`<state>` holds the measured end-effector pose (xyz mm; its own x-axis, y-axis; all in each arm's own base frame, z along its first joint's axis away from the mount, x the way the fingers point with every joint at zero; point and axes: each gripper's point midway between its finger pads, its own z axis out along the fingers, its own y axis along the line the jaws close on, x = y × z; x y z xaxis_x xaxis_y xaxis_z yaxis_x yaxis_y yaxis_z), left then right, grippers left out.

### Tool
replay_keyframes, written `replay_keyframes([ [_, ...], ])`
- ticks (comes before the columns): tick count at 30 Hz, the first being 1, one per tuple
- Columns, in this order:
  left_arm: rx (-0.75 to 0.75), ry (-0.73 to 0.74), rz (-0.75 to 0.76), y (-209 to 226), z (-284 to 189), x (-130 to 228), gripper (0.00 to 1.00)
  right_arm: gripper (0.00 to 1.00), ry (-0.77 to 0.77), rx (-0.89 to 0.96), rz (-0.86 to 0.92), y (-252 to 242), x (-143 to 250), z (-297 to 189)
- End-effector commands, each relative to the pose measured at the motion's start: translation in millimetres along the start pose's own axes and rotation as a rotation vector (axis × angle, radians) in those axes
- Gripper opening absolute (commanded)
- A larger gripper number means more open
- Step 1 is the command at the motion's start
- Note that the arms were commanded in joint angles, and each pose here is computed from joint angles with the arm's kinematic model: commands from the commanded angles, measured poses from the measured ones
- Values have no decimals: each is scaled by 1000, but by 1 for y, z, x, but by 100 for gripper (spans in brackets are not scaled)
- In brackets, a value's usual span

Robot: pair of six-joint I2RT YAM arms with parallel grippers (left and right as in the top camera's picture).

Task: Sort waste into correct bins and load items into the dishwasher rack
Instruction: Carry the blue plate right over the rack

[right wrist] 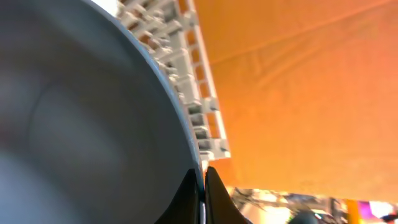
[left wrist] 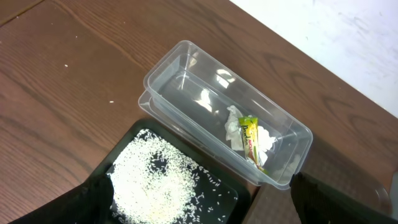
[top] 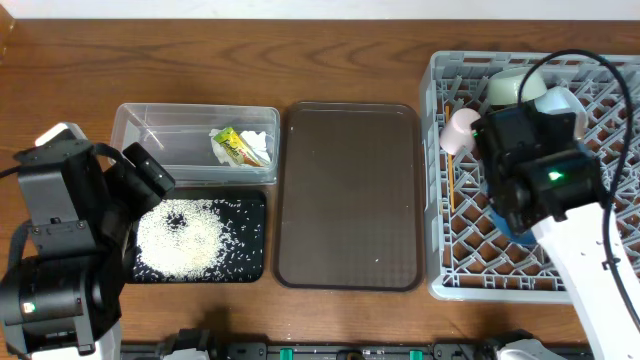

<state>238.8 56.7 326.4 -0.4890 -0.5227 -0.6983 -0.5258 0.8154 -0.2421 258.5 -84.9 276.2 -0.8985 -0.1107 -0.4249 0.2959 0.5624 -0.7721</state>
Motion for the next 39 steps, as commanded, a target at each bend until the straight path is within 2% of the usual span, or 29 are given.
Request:
replay_keyframes([
  [1,-6,-23,3,1,-4,-6,94,1,-7,171,-31,-41,-2,3],
  [4,-6,-23,3,1,-4,-6,94,1,-4,281,-48,-62,-4,4],
  [9,-6,-22,3,2,-4,-6,94,1,-14,289,37,-64,-10,9],
  [15,-6,-23,3,2,-4,-6,94,1,39,356,25,-84,-10,23],
  [20,-6,-23,3,2,-4,-6,94,1,98,381,-105,-101,-17,37],
  [28,-6,-23,3,2,-4,-6,94,1,119,257,-397,-91,-23,52],
  [32,-6,-23,3,1,-4,-6,94,1,89,201,-435,-78,-26,52],
  [39,-6,-23,3,1,-4,-6,94,1,122,175,-496,-71,-19,57],
])
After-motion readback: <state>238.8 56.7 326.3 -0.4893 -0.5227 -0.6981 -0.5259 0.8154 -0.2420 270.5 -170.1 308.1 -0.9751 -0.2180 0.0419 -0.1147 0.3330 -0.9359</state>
